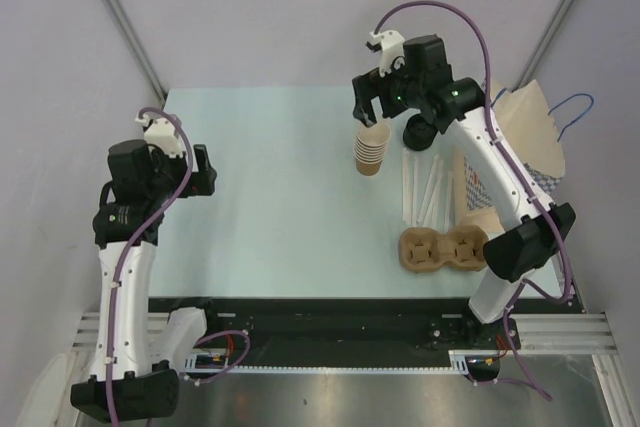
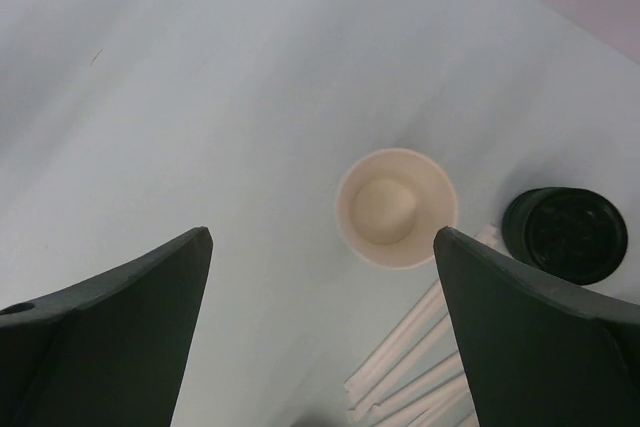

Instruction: Pack the takeout coffee

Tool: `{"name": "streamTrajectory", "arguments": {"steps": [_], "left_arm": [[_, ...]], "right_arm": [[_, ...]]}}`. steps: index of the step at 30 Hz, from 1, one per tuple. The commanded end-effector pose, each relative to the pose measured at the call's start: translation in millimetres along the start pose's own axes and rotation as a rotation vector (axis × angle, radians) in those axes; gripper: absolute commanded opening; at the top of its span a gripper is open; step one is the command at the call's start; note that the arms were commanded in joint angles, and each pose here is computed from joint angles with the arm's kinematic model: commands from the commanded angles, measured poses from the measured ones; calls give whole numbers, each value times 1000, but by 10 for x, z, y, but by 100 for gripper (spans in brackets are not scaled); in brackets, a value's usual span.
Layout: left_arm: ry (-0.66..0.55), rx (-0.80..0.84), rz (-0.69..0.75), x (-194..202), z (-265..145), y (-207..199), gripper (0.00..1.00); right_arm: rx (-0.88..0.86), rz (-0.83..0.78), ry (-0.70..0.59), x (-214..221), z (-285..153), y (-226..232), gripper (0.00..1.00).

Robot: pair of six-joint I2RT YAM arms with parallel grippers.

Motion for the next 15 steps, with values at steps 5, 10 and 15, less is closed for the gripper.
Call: {"name": "streamTrajectory", "arguments": {"steps": [5, 10, 15], "left_arm": [[-54, 44, 50, -156, 21, -55, 100], [-29, 29, 49, -57, -3, -32, 100], [-15, 35, 39, 63, -18, -37, 100]], "right_arm": [[94, -15, 96, 45, 192, -286, 100], [90, 7, 211, 279, 428, -371, 99], [52, 16, 256, 422, 574, -327, 95]]}}
Point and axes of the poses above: each gripper's point midway between its finger pads, its own z axis out along the fingers, its own y axis along the line the jaws close on, x = y × z, the point moved 4 cm from there along -z, back along the fingers, and after that the axes turned 6 degrees about -z, right-handed, at the moved point
